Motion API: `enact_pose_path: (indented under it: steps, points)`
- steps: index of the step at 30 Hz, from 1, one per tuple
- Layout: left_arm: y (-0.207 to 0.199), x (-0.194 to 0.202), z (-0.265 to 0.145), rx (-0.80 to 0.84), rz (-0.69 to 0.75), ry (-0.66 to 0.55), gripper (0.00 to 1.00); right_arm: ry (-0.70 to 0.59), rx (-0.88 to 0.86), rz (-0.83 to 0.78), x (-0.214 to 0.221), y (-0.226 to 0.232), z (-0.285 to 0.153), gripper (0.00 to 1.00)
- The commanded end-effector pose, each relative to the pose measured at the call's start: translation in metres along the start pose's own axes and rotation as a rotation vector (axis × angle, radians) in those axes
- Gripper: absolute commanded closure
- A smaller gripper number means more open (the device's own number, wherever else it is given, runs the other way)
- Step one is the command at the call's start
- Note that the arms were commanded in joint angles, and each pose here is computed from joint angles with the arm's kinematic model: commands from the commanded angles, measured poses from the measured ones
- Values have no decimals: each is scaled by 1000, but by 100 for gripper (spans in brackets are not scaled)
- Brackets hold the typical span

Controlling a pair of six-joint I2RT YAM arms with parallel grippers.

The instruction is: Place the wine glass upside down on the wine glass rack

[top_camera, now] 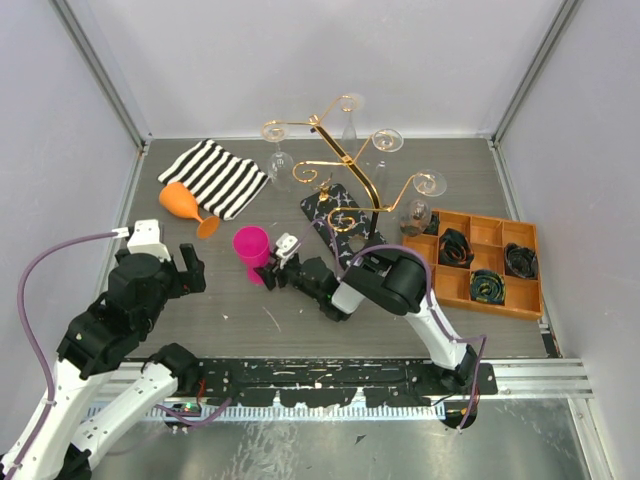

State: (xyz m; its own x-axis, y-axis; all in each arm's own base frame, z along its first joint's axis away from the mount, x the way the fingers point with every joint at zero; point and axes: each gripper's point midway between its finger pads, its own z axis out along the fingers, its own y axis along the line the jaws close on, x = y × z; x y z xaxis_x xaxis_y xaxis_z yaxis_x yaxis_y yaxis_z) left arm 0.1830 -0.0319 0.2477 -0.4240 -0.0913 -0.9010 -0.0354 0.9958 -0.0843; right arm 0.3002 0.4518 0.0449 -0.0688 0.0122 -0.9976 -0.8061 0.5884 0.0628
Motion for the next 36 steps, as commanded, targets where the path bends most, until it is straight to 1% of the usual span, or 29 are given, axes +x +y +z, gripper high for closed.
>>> enact_pose_path:
  steps: [1,4,10,14,19,25,29,36]
  points:
    - [4,1,2,-24,7,-2,2,-148,-14,17,-42,5,14,38]
    - [4,1,2,-24,7,-2,2,-152,-13,16,-42,4,16,40]
    - [3,2,5,-27,14,10,2,-157,-25,8,-40,6,19,42]
    - [2,2,5,-28,15,11,2,-158,-25,-1,-38,6,22,47]
    - [2,3,5,-28,17,12,2,-159,-23,-2,-36,5,25,56]
    - [2,3,7,-35,22,19,2,-167,-35,-9,-38,7,24,71]
    - [5,2,6,-44,20,15,2,-179,-35,-22,-43,7,18,82]
    - [11,-2,0,-56,-8,-23,2,-188,-54,-58,-43,16,-9,94]
